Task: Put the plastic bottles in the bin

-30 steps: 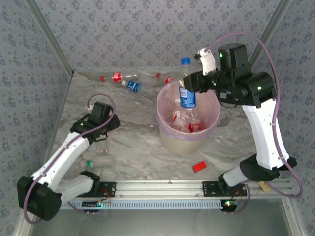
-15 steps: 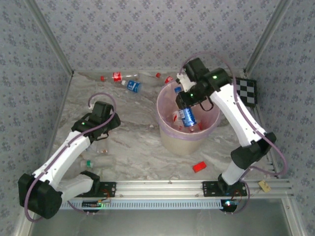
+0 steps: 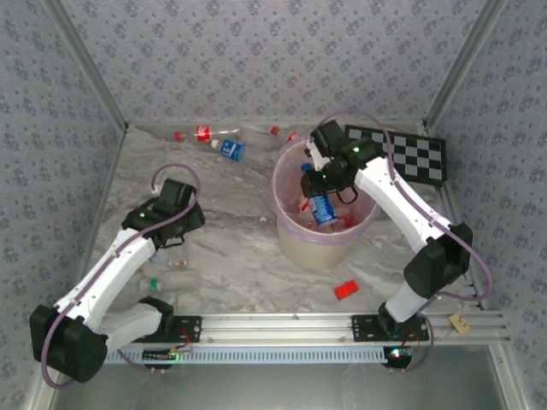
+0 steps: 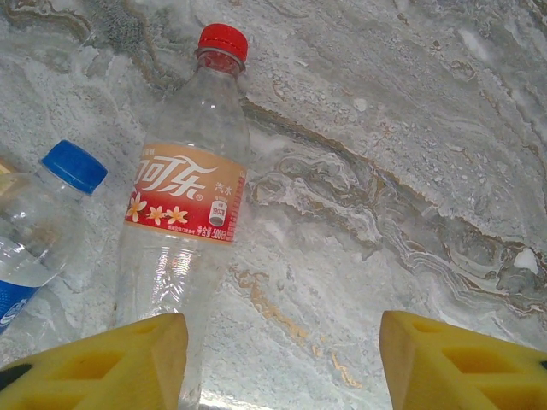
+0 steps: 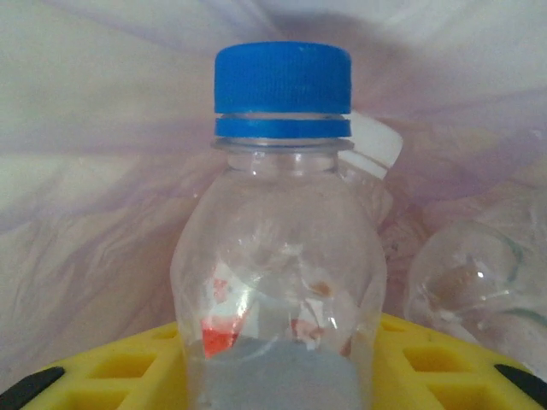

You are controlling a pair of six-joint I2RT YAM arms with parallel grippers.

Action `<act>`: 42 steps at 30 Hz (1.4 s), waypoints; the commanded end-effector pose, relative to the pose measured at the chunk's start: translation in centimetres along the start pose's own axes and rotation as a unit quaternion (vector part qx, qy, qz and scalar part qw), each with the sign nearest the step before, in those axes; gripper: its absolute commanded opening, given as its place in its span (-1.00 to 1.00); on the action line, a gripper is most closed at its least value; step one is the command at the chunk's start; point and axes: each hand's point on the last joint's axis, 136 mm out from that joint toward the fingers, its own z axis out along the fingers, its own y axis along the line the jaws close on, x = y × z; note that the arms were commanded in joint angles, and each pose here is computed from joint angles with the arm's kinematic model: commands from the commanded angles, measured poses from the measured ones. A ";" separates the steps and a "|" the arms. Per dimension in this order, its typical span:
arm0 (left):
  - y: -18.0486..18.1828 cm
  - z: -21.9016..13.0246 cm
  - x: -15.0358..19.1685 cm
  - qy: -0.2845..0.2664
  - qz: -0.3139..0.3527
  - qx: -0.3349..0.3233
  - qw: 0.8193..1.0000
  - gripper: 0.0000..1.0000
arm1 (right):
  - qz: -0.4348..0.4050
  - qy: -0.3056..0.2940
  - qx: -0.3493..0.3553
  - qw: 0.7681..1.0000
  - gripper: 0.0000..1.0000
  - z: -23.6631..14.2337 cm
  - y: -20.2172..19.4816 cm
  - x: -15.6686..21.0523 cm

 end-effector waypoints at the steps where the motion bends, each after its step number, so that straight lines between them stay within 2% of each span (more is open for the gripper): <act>1: 0.3 -0.7 -0.2 0.000 0.005 -0.003 1.000 0.26 | 0.031 0.062 0.055 0.996 -0.04 5.7 -2.7 2.7; 8: 1.4 -0.6 0.6 0.022 0.032 -0.033 0.999 0.40 | 0.025 0.074 0.118 0.990 0.00 6.1 -6.0 3.0; 15: 2.9 0.2 2.1 0.052 0.054 -0.073 0.994 0.56 | 0.056 0.025 0.132 0.989 0.03 3.8 -9.2 0.7; 18: 3.6 0.7 2.6 0.061 0.060 -0.094 0.992 0.62 | 0.056 0.000 0.094 0.994 0.12 2.4 -8.1 -0.6; 22: 4.5 1.7 3.6 0.073 0.056 -0.118 0.989 0.71 | 0.049 -0.040 -0.016 0.998 0.46 -0.6 -4.1 -2.4; 25: 4.9 2.4 4.2 0.080 0.050 -0.124 0.988 0.75 | 0.045 -0.060 -0.062 0.995 0.66 -3.2 -2.3 -3.0; 31: 5.6 3.1 5.3 0.096 0.039 -0.129 0.986 0.79 | 0.041 -0.098 -0.080 0.991 0.84 -8.0 -1.3 -3.1; 38: 5.9 4.8 7.0 0.120 0.018 -0.120 0.985 0.79 | 0.036 -0.157 -0.070 0.984 0.93 -12.6 -1.5 -3.2; 42: 5.6 5.7 7.5 0.130 0.018 -0.116 0.984 0.69 | 0.036 -0.203 -0.065 0.976 0.96 -14.8 -1.9 -3.6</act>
